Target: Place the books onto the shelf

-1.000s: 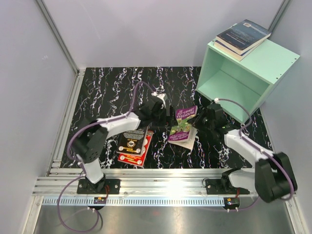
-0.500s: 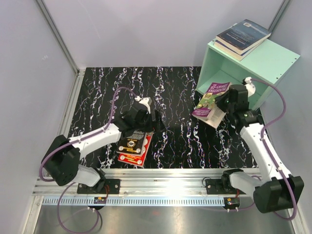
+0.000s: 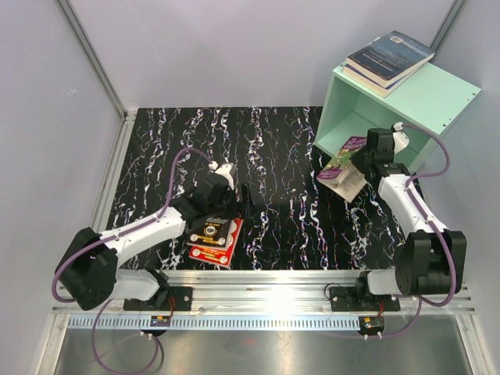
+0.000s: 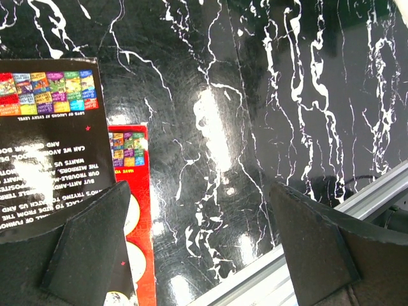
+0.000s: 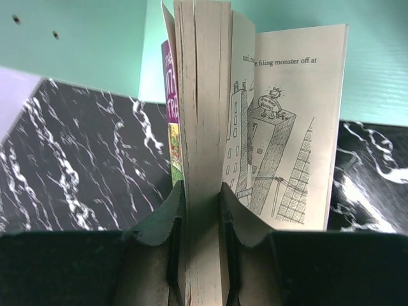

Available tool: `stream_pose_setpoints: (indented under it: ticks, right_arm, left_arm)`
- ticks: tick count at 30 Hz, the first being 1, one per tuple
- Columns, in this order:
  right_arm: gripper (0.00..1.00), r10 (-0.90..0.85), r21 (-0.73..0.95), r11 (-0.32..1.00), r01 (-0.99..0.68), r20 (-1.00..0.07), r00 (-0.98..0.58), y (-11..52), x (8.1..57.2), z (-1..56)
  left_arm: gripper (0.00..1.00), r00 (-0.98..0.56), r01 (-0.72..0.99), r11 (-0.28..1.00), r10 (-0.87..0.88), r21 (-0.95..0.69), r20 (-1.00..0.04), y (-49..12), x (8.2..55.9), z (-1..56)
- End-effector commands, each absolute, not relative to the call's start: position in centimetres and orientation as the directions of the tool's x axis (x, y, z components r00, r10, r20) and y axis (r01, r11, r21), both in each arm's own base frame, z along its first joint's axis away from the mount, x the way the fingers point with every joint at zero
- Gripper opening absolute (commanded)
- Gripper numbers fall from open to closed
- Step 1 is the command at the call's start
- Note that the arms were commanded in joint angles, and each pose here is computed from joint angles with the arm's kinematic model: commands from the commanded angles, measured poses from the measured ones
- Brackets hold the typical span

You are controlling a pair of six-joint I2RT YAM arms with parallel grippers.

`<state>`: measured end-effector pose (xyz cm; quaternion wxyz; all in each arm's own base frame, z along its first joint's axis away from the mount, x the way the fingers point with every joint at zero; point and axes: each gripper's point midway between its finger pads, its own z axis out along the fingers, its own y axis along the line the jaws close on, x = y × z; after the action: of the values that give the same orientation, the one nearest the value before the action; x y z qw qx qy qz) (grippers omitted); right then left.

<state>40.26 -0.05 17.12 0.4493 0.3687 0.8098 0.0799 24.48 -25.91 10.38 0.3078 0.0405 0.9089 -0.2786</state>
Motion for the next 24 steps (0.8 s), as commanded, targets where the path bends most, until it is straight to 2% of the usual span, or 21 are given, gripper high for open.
stream_pose_setpoints:
  ticks: [1, 4, 7, 9, 10, 11, 12, 14, 15, 19, 24]
  right_arm:
    - [0.0, 0.709, 0.598, 0.639, 0.484, -0.702, -0.069, -1.8, 43.4, 21.5]
    - [0.0, 0.731, 0.643, 0.586, 0.494, -0.682, 0.021, -2.8, 44.1, 20.3]
    - [0.0, 0.747, 0.655, 0.588, 0.475, -0.664, -0.009, -2.1, 45.3, 17.4]
    - [0.14, 0.752, 0.655, 0.595, 0.465, -0.658, -0.036, -2.6, 46.4, 16.3]
    - [0.22, 0.755, 0.65, 0.619, 0.441, -0.648, -0.104, -1.5, 47.4, 14.5]
    - [0.4, 0.753, 0.655, 0.632, 0.414, -0.646, -0.127, -1.1, 48.2, 14.6]
    - [0.52, 0.752, 0.654, 0.641, 0.402, -0.641, -0.155, -0.6, 48.6, 14.0]
    - [0.64, 0.744, 0.65, 0.66, 0.378, -0.633, -0.212, 0.3, 49.3, 12.8]
    - [0.79, 0.744, 0.648, 0.661, 0.378, -0.63, -0.221, 0.4, 49.4, 12.6]
    - [0.99, 0.732, 0.63, 0.678, 0.379, -0.627, -0.268, 0.9, 48.2, 12.4]
    - [1.0, 0.728, 0.606, 0.682, 0.409, -0.616, -0.301, 1.0, 43.1, 12.1]
  left_arm:
    - [0.94, -0.779, 0.274, 0.824, -0.113, -0.496, -0.617, -26.3, 24.9, 11.5]
    - [0.94, -0.78, 0.281, 0.823, -0.104, -0.494, -0.618, -26.3, 24.8, 11.3]
    - [0.94, -0.779, 0.289, 0.817, -0.103, -0.5, -0.618, -26.5, 24.8, 11.1]
    - [0.94, -0.782, 0.294, 0.812, -0.099, -0.504, -0.615, -26.7, 24.8, 11.0]
    - [0.94, -0.786, 0.294, 0.813, -0.092, -0.502, -0.611, -26.8, 24.8, 10.7]
    - [0.94, -0.787, 0.296, 0.811, -0.092, -0.504, -0.61, -26.9, 24.8, 10.7]
    - [0.94, -0.788, 0.299, 0.809, -0.091, -0.507, -0.61, -27.1, 24.9, 10.6]
    - [0.94, -0.795, 0.296, 0.806, -0.088, -0.512, -0.6, -27.2, 24.8, 10.2]
    - [0.94, -0.795, 0.296, 0.803, -0.093, -0.518, -0.6, -27.4, 24.9, 10.3]
    - [0.94, -0.802, 0.293, 0.792, -0.101, -0.535, -0.589, -27.7, 24.8, 10.0]
    - [0.94, -0.812, 0.298, 0.786, -0.09, -0.542, -0.577, -28.8, 25.0, 9.4]
